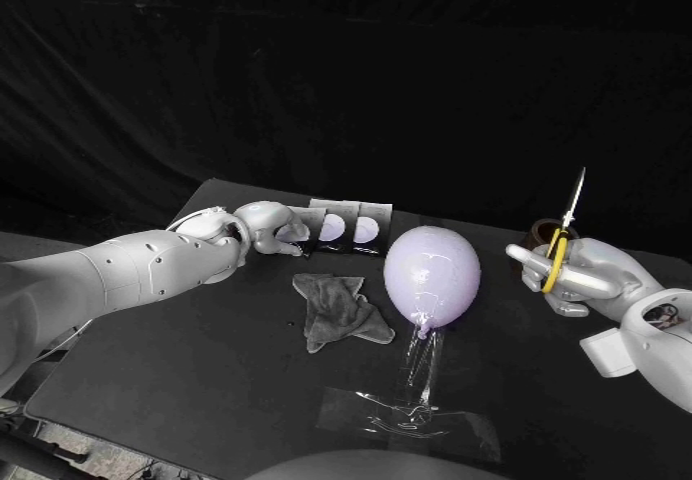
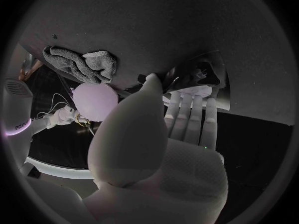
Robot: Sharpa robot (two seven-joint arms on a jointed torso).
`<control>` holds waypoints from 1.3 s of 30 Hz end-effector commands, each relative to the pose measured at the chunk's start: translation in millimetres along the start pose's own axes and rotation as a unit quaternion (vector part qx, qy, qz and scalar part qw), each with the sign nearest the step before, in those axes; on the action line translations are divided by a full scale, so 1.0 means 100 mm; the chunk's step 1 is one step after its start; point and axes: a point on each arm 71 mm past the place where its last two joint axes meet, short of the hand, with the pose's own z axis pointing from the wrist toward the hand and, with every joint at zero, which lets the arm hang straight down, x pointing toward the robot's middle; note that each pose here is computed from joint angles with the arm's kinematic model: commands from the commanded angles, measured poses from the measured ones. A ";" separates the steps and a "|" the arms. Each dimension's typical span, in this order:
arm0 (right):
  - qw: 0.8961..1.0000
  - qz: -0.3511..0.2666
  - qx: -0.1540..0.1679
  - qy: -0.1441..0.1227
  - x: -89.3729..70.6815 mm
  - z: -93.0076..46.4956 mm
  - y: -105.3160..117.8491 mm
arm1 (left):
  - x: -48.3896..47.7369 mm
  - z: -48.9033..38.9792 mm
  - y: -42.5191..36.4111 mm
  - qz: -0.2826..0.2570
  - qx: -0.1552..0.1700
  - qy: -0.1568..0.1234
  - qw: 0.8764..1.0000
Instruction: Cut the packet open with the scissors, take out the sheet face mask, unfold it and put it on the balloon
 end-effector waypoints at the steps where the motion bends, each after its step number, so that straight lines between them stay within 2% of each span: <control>1: 1.000 -0.005 -0.011 0.003 0.01 0.00 0.02 | 0.391 -0.135 0.093 0.007 -0.031 0.102 0.994; 8: 1.000 -0.005 -0.011 0.002 0.01 0.01 0.02 | 0.374 -0.156 0.106 0.001 -0.026 0.094 0.995; 15: 1.000 -0.006 -0.011 0.000 0.00 0.01 0.01 | 0.313 -0.201 0.112 -0.023 -0.007 0.063 0.998; 21: 1.000 -0.006 -0.011 -0.002 -0.01 0.02 0.01 | 0.179 -0.265 0.128 -0.062 0.006 0.023 0.998; 26: 1.000 -0.007 -0.011 -0.003 -0.02 0.03 0.01 | 0.009 -0.292 0.146 -0.090 0.008 0.008 0.996; 32: 1.000 -0.008 -0.010 -0.004 -0.02 0.04 0.00 | -0.156 -0.280 0.158 -0.107 0.001 0.015 0.994; 39: 1.000 -0.008 -0.010 -0.005 -0.02 0.05 0.00 | -0.194 -0.237 0.149 -0.113 -0.016 0.035 0.993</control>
